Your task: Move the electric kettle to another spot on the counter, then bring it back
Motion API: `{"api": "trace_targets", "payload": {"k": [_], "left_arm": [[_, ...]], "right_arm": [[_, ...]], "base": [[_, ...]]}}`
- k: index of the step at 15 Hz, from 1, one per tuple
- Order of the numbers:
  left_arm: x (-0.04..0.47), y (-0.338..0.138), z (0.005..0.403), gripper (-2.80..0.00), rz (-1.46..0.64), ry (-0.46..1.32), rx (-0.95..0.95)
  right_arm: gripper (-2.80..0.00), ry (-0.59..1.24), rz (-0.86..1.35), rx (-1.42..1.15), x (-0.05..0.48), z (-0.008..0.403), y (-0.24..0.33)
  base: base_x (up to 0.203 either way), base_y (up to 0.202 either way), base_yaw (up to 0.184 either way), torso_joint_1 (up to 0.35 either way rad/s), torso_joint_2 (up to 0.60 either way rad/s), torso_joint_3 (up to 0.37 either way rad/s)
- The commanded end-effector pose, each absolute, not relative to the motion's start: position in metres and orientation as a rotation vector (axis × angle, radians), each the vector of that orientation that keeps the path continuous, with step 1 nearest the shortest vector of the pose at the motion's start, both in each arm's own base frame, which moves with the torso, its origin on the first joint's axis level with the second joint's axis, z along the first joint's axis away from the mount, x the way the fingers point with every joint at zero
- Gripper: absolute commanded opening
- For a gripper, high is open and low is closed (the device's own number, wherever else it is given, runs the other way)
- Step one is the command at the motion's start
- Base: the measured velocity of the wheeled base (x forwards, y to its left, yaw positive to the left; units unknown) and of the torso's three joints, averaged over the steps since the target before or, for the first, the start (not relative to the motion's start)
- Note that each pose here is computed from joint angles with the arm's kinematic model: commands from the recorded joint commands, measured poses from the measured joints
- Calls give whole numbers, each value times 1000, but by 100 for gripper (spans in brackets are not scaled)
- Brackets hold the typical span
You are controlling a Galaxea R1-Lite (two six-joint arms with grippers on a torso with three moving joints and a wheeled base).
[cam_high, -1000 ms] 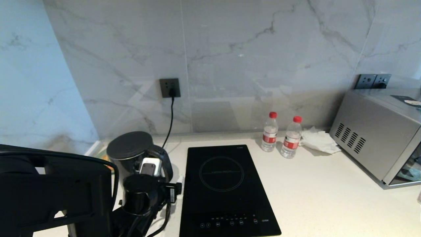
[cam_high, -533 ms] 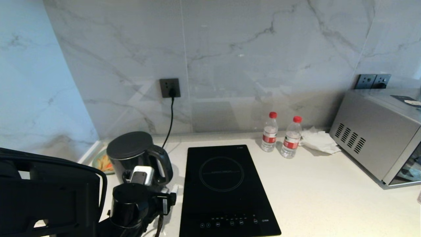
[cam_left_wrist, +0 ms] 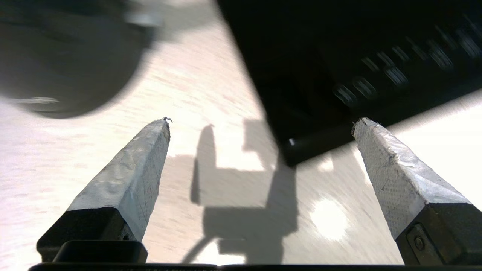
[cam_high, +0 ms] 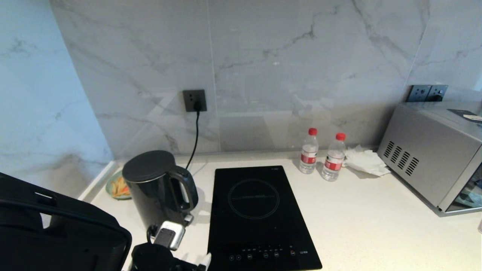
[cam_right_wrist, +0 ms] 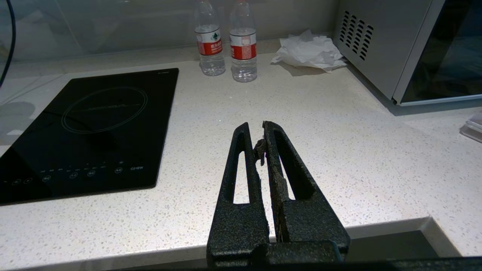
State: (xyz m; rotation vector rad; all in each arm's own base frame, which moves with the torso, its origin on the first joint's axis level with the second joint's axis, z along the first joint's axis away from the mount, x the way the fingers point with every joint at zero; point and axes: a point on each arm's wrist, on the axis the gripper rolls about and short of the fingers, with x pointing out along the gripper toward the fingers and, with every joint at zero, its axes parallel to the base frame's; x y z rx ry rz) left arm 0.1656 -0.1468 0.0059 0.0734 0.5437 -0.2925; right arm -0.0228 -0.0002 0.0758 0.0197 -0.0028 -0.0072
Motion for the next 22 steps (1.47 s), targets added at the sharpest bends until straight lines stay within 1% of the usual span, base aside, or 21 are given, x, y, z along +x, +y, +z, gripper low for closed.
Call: {"api": "trace_targets", "payload": {"k": [1,3,6,9,15,22], "left_arm": [[151,-160,-10,0,-377,603,139],[164,-180,-21,0,-369,563,126],[188,-205,-39,0,-287,490,112],[205,-220,-42,0,-270,436,69],[240,-225,-39,0,-213,359,-5],[265,-212,-43,0,-146,337,8]], "right_arm": [[-280,-3,-8,20,-23,76,0],[-280,-3,-8,20,-23,76,0],[-280,-3,-8,20,-23,76,0],[-280,-3,-7,20,-23,76,0],[-280,-3,-8,20,-23,76,0],[-280,-3,-8,20,-23,76,0]], "base": [[0,0,0,0,0,0],[0,0,0,0,0,0],[0,0,0,0,0,0],[0,0,0,0,0,0],[0,0,0,0,0,0],[0,0,0,0,0,0]]}}
